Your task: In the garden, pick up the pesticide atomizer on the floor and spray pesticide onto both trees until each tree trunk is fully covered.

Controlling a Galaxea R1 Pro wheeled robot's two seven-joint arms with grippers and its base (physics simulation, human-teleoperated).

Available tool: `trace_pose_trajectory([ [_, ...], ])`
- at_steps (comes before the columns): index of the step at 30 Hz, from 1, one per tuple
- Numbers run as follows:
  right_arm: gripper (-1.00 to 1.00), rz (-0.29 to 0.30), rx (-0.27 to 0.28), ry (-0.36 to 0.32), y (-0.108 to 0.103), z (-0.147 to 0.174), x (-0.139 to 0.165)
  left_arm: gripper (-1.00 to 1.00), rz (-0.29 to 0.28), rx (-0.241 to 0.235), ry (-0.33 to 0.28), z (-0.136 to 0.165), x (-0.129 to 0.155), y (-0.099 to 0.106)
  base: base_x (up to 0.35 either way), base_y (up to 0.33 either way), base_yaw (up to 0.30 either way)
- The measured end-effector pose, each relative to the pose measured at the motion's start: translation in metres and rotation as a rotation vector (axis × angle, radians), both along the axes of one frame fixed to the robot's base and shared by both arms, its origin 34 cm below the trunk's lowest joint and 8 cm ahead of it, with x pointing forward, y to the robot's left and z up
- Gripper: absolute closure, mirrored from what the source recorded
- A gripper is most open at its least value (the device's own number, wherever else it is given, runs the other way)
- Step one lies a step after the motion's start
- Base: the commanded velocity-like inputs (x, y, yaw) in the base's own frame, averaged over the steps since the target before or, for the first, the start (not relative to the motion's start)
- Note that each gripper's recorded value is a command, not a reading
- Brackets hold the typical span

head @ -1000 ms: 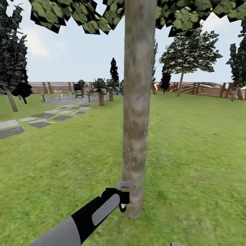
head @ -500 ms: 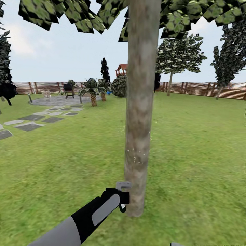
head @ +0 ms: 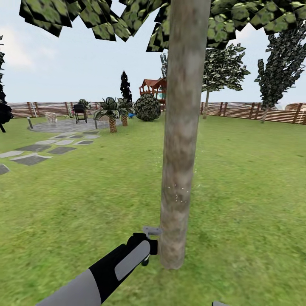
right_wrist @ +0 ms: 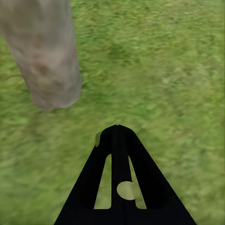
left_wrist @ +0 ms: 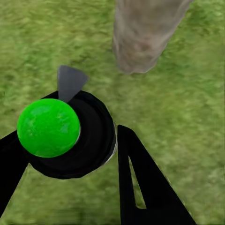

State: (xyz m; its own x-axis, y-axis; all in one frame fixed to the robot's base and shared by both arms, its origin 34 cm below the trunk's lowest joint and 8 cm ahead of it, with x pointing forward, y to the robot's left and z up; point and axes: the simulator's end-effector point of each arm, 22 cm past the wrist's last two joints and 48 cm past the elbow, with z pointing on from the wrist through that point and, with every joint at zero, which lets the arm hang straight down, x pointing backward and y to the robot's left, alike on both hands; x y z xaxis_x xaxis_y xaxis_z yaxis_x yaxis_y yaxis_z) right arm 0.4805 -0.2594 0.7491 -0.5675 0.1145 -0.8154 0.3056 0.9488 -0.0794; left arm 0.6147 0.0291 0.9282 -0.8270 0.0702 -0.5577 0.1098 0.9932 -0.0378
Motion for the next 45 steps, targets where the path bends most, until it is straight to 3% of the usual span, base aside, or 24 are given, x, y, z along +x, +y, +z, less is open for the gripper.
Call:
trace_pose_trajectory([
  [3, 1.0, -0.001, 0.0, 0.0, 0.0, 0.0, 0.0, 1.0, -0.065, 0.044, 0.006, 0.019, -0.007, -0.012, 0.0, 0.014, -0.001],
  [6, 1.0, -0.001, 0.0, 0.002, 0.0, -0.001, -0.001, 1.0, -0.102, 0.076, -0.065, 0.075, -0.004, -0.031, 0.0, 0.004, 0.0],
  [10, 1.0, 0.0, 0.0, 0.004, 0.0, -0.001, -0.001, 1.0, -0.093, 0.062, -0.102, 0.145, -0.003, -0.043, 0.0, 0.001, 0.0],
  [14, 1.0, 0.001, 0.0, 0.008, 0.0, -0.002, -0.002, 1.0, -0.09, 0.052, -0.113, 0.186, 0.002, -0.046, 0.0, 0.0, 0.0],
  [24, 1.0, 0.001, 0.0, 0.014, 0.0, -0.004, -0.004, 1.0, -0.13, 0.017, -0.277, 0.336, 0.042, -0.059, 0.0, 0.0, 0.0],
  [31, 1.0, 0.002, 0.0, 0.017, 0.001, -0.004, -0.004, 1.0, -0.16, -0.013, -0.274, 0.37, 0.044, -0.069, 0.0, 0.0, 0.0],
  [35, 1.0, 0.003, 0.0, 0.016, 0.001, -0.004, -0.004, 1.0, -0.15, -0.038, -0.261, 0.371, 0.042, -0.072, 0.0, 0.0, 0.0],
  [40, 1.0, 0.003, 0.0, 0.016, 0.001, -0.004, -0.004, 1.0, -0.19, -0.082, -0.214, 0.366, 0.03, -0.086, 0.0, 0.0, 0.0],
  [45, 1.0, 0.003, 0.0, 0.016, 0.001, -0.004, -0.004, 1.0, -0.206, -0.094, -0.185, 0.353, 0.024, -0.09, 0.0, 0.0, 0.0],
])
